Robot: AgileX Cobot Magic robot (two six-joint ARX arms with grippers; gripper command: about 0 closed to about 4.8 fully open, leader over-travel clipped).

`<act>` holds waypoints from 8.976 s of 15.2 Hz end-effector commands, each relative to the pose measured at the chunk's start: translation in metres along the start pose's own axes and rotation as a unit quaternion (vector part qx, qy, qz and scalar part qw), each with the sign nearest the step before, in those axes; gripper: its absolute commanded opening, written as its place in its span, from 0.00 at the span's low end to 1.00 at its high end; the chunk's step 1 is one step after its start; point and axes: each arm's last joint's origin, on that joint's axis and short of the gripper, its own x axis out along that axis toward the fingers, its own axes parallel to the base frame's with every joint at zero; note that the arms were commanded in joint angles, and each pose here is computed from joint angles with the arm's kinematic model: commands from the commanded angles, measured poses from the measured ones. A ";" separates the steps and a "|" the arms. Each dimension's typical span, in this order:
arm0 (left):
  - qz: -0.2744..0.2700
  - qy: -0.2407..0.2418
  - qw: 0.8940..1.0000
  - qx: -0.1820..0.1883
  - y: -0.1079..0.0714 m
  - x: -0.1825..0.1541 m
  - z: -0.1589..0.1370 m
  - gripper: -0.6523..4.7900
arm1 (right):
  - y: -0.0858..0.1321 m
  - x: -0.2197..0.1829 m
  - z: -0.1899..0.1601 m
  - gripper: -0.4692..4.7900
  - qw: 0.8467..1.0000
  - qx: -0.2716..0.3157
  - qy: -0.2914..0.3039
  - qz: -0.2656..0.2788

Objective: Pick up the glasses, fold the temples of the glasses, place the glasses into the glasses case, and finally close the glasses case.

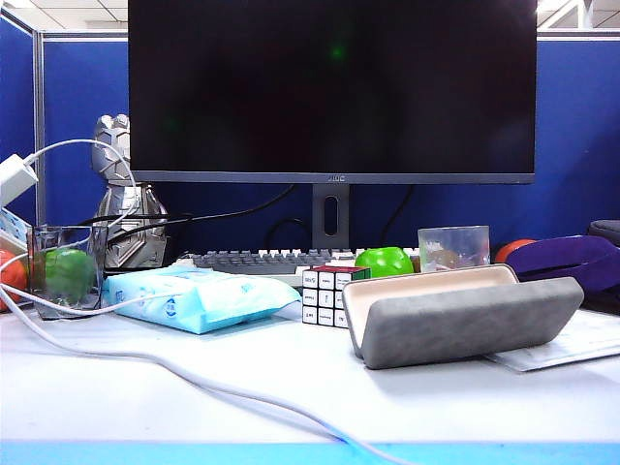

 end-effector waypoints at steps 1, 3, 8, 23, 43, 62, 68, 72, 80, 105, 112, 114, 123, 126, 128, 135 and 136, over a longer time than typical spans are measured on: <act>-0.042 0.009 0.999 0.010 -0.008 -0.001 0.002 0.11 | -0.006 0.005 -0.002 0.08 1.000 0.002 -0.008 -0.014; -0.058 0.013 0.998 0.008 -0.010 -0.002 0.003 0.11 | -0.009 0.007 -0.001 0.08 1.000 -0.008 -0.015 -0.023; -0.075 0.038 0.996 0.006 -0.012 -0.002 0.001 0.11 | -0.014 0.009 0.000 0.08 0.998 -0.020 -0.033 -0.051; -0.190 0.081 0.976 0.070 -0.026 -0.006 0.004 0.11 | -0.041 0.026 -0.011 0.08 0.987 0.009 -0.075 -0.145; -0.151 0.102 0.943 0.277 -0.011 -0.004 -0.006 0.11 | -0.007 0.039 -0.001 0.08 0.995 0.041 -0.063 -0.060; -0.229 0.117 0.963 0.079 -0.030 -0.008 0.003 0.11 | -0.022 0.021 -0.020 0.08 0.987 0.068 -0.018 -0.142; -0.202 0.098 0.971 0.083 -0.026 -0.006 0.002 0.11 | 0.026 -0.007 0.007 0.08 0.978 -0.002 -0.064 -0.198; -0.181 0.109 0.973 0.094 -0.021 -0.005 -0.001 0.11 | 0.023 -0.021 0.002 0.08 0.950 0.017 -0.066 -0.306; -0.206 0.188 0.956 0.088 -0.015 -0.001 -0.008 0.11 | 0.006 -0.010 -0.016 0.32 0.963 0.059 -0.012 -0.262; -0.054 0.365 0.802 0.469 0.121 0.112 -0.212 0.11 | 0.050 -0.039 -0.006 0.31 0.829 0.008 -0.037 -0.557; 0.012 0.357 0.770 0.528 0.126 0.127 -0.236 0.11 | 0.050 -0.039 -0.009 0.31 0.830 0.019 -0.027 -0.557; 0.005 0.364 0.762 0.536 0.122 0.133 -0.242 0.11 | 0.050 -0.038 -0.009 0.31 0.831 0.019 -0.026 -0.555; 0.013 0.393 0.740 0.546 0.123 0.129 -0.248 0.29 | 0.059 -0.039 -0.012 0.31 0.835 0.012 -0.005 -0.550; 0.008 0.389 0.742 0.545 0.121 0.131 -0.247 0.29 | 0.065 -0.041 -0.010 0.31 0.833 0.005 -0.008 -0.552; 0.006 0.388 0.743 0.545 0.116 0.135 -0.244 0.50 | 0.065 -0.041 -0.010 0.31 0.833 0.003 -0.007 -0.553; 0.031 0.376 0.756 0.535 0.089 0.140 -0.221 0.16 | 0.066 -0.050 -0.020 0.27 0.744 -0.020 0.071 -0.664; 0.039 0.369 0.757 0.538 0.084 0.138 -0.215 0.11 | 0.066 -0.053 -0.026 0.19 0.710 -0.015 0.108 -0.695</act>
